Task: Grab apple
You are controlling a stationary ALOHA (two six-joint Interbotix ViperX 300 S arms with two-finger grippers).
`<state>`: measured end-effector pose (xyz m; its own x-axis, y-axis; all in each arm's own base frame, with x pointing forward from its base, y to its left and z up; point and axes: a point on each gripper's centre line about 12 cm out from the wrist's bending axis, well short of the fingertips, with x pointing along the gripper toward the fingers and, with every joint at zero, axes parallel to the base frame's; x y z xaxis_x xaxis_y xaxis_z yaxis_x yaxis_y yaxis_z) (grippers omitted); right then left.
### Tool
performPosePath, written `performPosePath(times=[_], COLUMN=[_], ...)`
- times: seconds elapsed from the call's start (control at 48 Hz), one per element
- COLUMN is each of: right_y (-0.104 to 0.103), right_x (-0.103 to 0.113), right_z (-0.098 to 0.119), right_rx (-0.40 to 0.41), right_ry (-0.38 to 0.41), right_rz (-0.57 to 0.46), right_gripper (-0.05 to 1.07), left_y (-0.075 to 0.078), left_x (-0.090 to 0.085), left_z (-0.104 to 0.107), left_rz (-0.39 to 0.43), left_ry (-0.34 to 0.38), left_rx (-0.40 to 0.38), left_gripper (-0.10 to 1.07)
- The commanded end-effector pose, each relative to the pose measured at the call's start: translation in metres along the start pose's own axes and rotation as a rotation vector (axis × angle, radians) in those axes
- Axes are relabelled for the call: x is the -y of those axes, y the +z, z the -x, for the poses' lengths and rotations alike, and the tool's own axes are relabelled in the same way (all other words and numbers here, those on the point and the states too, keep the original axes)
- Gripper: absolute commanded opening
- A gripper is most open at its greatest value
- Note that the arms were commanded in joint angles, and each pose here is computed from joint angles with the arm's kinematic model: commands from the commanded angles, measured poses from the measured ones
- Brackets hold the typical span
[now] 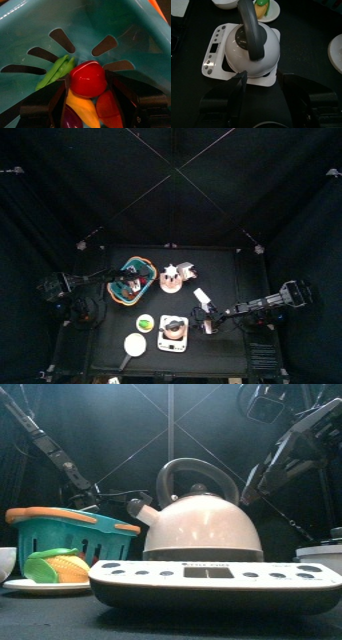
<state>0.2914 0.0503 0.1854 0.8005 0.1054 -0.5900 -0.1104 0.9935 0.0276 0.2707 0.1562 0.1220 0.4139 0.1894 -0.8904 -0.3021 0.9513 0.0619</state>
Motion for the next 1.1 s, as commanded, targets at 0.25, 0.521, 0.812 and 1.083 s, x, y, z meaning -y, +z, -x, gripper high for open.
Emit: performPosePath(times=[0.25,0.521,0.812,1.083], right_y=[0.007,0.007,0.009,0.004], right_x=[0.000,0.000,-0.001,0.000], right_z=[0.002,0.002,0.002,0.000], right_rx=[0.021,0.021,0.025,0.011], right_ry=[0.001,0.001,0.002,0.001], right_rz=[-0.001,0.002,0.002,0.004], right_gripper=[0.85,0.85,0.85,0.85], left_y=[0.012,-0.002,0.007,0.009], left_x=[-0.001,0.004,-0.003,-0.002], left_z=[0.036,0.053,0.056,0.035], left_rz=[-0.027,-0.066,-0.265,-0.272], left_ry=[0.032,0.048,0.144,0.136], left_rx=[0.109,0.134,0.172,0.183], left_gripper=[0.57,0.63,1.04,1.02])
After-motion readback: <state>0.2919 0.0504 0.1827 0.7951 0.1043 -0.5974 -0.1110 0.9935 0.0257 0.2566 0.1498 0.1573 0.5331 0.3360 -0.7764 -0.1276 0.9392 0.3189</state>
